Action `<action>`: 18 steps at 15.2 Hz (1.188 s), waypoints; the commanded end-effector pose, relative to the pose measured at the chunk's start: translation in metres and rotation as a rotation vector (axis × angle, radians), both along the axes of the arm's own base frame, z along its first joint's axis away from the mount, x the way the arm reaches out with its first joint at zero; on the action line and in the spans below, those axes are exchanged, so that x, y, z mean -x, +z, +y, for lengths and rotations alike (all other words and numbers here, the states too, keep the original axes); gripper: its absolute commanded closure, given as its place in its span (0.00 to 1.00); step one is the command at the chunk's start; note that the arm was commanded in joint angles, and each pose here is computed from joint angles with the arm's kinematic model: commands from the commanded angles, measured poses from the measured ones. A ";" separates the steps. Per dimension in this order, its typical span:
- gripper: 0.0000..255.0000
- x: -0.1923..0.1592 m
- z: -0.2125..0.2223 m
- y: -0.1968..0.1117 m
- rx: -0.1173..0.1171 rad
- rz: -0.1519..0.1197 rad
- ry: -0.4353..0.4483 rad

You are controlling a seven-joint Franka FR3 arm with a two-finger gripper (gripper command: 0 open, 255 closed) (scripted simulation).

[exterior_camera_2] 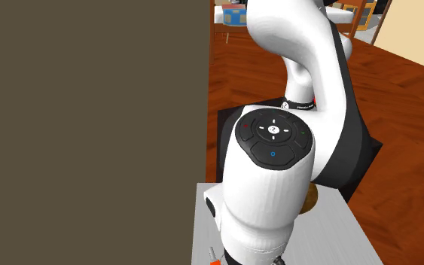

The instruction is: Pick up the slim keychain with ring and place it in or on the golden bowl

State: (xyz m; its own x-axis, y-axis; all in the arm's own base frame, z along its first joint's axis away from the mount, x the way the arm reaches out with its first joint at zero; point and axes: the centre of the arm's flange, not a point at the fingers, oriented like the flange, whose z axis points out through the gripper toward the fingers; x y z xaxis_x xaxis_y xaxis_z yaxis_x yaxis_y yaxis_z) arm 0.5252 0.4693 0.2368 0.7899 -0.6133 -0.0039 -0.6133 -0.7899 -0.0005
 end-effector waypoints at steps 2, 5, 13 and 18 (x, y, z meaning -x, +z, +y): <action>1.00 -0.001 -0.001 -0.004 0.002 0.004 0.000; 1.00 0.000 -0.002 -0.002 0.002 0.004 0.000; 1.00 0.000 -0.001 0.022 0.002 0.004 0.000; 1.00 0.000 -0.001 0.048 0.002 0.004 0.000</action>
